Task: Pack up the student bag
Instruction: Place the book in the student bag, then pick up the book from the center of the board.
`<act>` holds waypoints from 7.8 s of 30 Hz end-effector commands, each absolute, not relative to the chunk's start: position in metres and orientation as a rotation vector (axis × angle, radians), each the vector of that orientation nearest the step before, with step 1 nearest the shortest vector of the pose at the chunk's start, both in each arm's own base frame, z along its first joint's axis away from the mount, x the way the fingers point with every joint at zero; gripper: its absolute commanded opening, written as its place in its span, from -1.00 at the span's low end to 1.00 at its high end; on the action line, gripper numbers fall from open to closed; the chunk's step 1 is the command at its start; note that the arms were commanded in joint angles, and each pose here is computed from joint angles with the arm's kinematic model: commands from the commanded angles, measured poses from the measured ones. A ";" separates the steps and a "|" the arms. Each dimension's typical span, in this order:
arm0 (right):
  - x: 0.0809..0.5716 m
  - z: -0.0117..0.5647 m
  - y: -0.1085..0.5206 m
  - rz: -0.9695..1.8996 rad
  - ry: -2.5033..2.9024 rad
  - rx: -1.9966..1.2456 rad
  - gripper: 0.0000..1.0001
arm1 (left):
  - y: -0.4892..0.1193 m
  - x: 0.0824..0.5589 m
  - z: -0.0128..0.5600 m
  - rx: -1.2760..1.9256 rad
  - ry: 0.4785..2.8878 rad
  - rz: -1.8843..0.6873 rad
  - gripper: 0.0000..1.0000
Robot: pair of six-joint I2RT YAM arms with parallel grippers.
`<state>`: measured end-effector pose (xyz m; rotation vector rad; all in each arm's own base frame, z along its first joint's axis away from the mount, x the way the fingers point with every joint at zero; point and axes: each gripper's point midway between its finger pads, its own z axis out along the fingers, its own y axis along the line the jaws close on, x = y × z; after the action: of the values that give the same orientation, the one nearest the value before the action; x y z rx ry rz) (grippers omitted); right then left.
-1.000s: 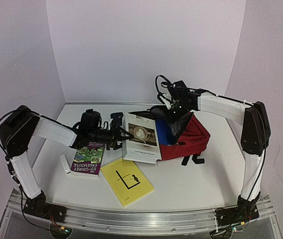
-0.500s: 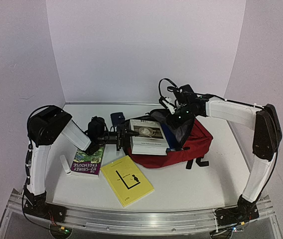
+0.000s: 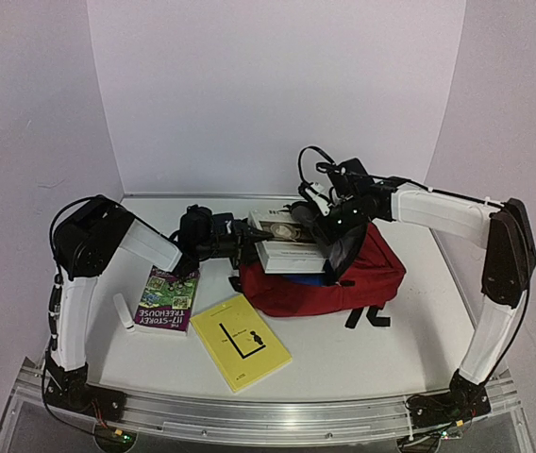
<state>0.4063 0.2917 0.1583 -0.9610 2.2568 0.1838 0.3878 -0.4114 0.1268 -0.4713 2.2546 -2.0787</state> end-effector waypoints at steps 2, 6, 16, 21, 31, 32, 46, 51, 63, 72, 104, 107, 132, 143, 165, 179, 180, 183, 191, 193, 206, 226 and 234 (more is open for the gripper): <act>0.433 0.226 0.316 0.219 2.095 -0.878 -1.00 | -0.449 0.384 0.132 -0.319 2.292 -1.968 -0.99; 0.443 0.239 0.322 0.219 2.066 -0.855 -1.00 | -0.465 0.369 0.116 -0.297 2.334 -1.974 -0.99; 0.412 0.220 0.354 0.499 2.155 -0.863 -1.00 | -0.486 0.385 0.124 -0.282 2.255 -1.985 -0.98; 0.404 0.223 0.361 0.562 2.167 -0.842 -1.00 | -0.496 0.395 0.121 -0.298 2.246 -1.970 -0.95; 0.415 0.231 0.342 0.459 2.164 -0.770 -1.00 | -0.482 0.386 0.101 -0.285 2.378 -1.726 -0.17; 0.417 0.228 0.337 0.448 2.172 -0.762 -1.00 | -0.475 0.383 0.098 -0.287 2.402 -1.672 -0.07; 0.426 0.218 0.310 0.472 2.220 -0.709 -1.00 | -0.439 0.365 0.100 -0.254 2.543 -1.380 0.56; 0.421 0.213 0.315 0.519 2.233 -0.729 -1.00 | -0.440 0.355 0.102 -0.230 2.551 -1.378 0.64; 0.417 0.205 0.319 0.554 2.248 -0.750 -1.00 | -0.419 0.347 0.121 -0.213 2.509 -1.223 0.58; 0.414 0.204 0.322 0.579 2.249 -0.763 -1.00 | -0.429 0.350 0.099 -0.190 2.552 -1.225 0.23; 0.404 0.204 0.349 0.758 2.278 -0.750 -1.00 | -0.548 0.414 0.095 0.121 2.319 -1.575 -0.33; 0.407 0.207 0.346 0.733 2.273 -0.736 -1.00 | -0.557 0.416 0.092 0.160 2.316 -1.603 -0.30; 0.418 0.219 0.296 0.837 2.271 -0.656 -1.00 | -0.497 0.419 0.087 0.088 2.321 -1.395 -0.19; 0.372 0.217 0.349 0.971 2.240 -0.855 -1.00 | -0.518 0.438 0.092 0.135 2.217 -1.449 -0.35; 0.420 0.167 0.272 0.697 2.410 -0.582 -1.00 | -0.453 0.398 0.132 0.128 2.323 -1.212 0.48; 0.423 0.135 0.248 0.515 2.482 -0.551 0.31 | -0.256 0.293 0.126 -0.164 2.611 -0.654 0.99; 0.425 0.142 0.247 0.503 2.463 -0.555 0.44 | -0.242 0.286 0.127 -0.194 2.616 -0.642 0.99; 0.431 0.168 0.245 0.465 2.402 -0.573 0.75 | -0.203 0.269 0.123 -0.276 2.638 -0.603 0.99; 0.415 0.233 0.303 0.574 2.219 -0.730 0.97 | -0.135 0.256 0.109 -0.434 2.673 -0.556 0.99; 0.401 0.237 0.327 0.637 2.198 -0.788 0.97 | -0.124 0.260 0.101 -0.454 2.692 -0.546 0.99; 0.313 0.204 0.474 0.957 2.180 -1.093 0.91 | -0.116 0.286 0.069 -0.487 2.709 -0.652 0.92; 0.285 0.062 0.576 1.099 2.336 -1.180 0.71 | -0.135 0.294 0.042 -0.497 2.707 -0.800 0.21; 0.282 0.040 0.582 1.144 2.358 -1.194 0.49 | -0.155 0.301 0.076 -0.398 2.599 -0.987 -0.24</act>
<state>0.2794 0.5688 0.0322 -1.1971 2.4097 1.0674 0.2912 -0.1292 0.0407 -0.5124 2.7160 -0.7668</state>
